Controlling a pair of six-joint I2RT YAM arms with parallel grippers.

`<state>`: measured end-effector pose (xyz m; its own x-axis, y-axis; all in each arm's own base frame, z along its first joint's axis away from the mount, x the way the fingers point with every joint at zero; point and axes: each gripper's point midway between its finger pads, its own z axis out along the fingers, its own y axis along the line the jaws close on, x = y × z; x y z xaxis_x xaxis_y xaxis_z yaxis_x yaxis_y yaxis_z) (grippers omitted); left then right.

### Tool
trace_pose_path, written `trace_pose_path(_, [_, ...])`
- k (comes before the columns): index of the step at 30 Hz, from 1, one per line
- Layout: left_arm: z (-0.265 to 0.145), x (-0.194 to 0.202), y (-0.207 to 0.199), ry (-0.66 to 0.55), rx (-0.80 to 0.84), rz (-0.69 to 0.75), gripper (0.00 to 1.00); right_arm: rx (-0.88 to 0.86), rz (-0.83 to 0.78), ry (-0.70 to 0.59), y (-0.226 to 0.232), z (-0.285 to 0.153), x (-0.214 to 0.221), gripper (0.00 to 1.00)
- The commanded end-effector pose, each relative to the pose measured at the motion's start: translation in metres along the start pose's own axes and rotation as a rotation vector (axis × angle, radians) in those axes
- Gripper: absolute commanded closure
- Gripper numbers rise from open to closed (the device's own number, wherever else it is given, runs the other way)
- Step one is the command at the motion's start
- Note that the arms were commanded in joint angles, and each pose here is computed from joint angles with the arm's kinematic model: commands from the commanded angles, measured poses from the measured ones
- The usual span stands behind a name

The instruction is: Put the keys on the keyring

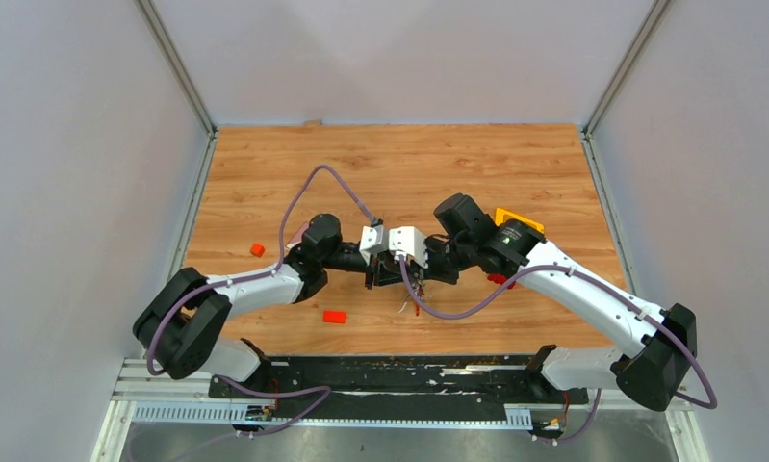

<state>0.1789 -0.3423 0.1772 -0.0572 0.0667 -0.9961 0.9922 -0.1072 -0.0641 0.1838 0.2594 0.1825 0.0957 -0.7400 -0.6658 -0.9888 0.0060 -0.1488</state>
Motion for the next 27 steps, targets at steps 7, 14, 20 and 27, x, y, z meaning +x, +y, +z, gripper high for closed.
trace_pose_path(7, [-0.003, -0.033, -0.007, -0.086, 0.022, 0.095, 0.74, 0.003, -0.015, -0.018, -0.002, 0.001, -0.008, 1.0])
trace_pose_path(14, [-0.002, -0.024, -0.003, -0.058, 0.009, 0.084, 0.77, -0.001, -0.017, -0.036, -0.001, -0.002, -0.013, 1.0])
trace_pose_path(20, [-0.002, -0.015, 0.002, -0.026, -0.01, 0.065, 0.81, -0.002, -0.017, -0.049, 0.0, -0.004, -0.016, 1.0])
trace_pose_path(27, [0.001, -0.014, 0.005, -0.016, -0.011, 0.068, 0.84, -0.011, -0.014, -0.059, 0.001, -0.003, -0.019, 1.0])
